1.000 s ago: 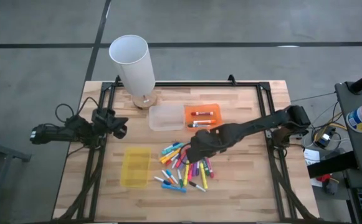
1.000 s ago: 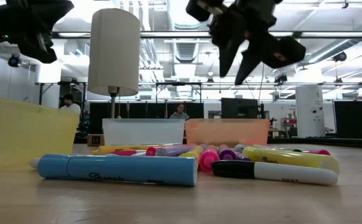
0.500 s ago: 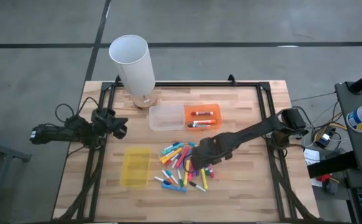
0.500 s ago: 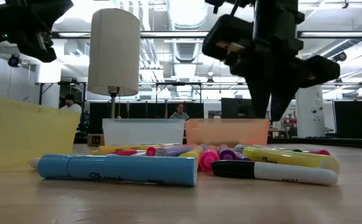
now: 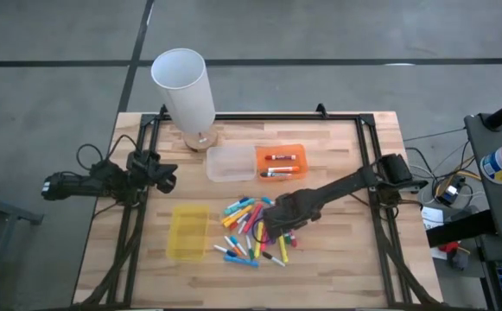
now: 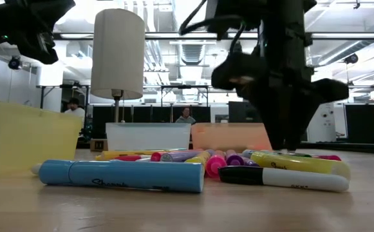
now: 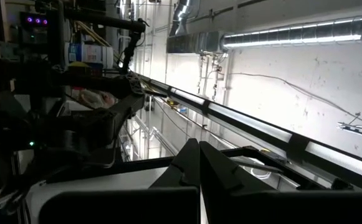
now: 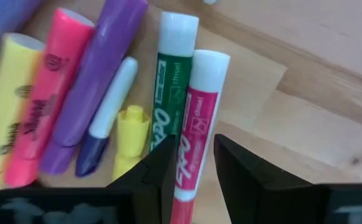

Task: Pick & Place Markers
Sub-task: Put the pink marker into the orange bin

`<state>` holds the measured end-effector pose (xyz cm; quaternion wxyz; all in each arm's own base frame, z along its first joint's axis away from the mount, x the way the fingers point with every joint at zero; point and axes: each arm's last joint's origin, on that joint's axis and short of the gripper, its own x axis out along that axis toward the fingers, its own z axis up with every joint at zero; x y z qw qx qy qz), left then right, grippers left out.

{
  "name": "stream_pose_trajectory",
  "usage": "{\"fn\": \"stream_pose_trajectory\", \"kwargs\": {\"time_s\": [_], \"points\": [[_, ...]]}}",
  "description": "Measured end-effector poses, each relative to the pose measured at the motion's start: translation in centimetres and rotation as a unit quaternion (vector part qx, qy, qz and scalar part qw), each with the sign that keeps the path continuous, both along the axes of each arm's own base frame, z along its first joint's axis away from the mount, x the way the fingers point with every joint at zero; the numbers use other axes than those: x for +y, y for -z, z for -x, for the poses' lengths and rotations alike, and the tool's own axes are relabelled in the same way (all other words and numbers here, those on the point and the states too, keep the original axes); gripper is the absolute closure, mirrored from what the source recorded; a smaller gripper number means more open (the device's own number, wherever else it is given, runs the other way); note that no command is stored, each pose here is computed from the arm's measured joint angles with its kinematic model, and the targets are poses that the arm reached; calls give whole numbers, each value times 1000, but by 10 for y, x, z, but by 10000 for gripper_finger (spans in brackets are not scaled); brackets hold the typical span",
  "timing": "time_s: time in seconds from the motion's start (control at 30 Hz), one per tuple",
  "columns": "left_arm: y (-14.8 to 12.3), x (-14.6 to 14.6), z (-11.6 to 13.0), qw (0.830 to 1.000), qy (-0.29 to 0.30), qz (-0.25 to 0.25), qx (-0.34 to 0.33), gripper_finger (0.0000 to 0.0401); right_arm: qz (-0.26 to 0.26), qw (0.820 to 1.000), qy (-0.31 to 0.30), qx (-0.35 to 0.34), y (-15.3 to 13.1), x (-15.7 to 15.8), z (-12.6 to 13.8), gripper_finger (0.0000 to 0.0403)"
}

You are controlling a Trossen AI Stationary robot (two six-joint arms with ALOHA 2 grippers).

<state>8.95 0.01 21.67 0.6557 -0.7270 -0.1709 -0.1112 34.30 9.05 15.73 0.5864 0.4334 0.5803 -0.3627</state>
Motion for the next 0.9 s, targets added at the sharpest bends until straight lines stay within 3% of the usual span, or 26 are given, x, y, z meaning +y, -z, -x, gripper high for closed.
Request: {"fn": "stream_pose_trajectory", "kwargs": {"time_s": [0.43, 0.63, 0.73, 0.9], "points": [[0, 0, 0, 1000, 0, 0, 0, 401, -33, 997, -52, 38, 27, 3, -9, 305], [0, 0, 0, 1000, 0, 0, 0, 401, -39, 996, -79, 24, 10, -1, -8, 349], [0, 0, 0, 1000, 0, 0, 0, 401, -35, 996, -80, -5, -12, -6, -8, 351], [1, 0, 0, 1000, -6, 2, 4, 401, 30, 996, -64, -48, -41, -23, -2, 351]]}}
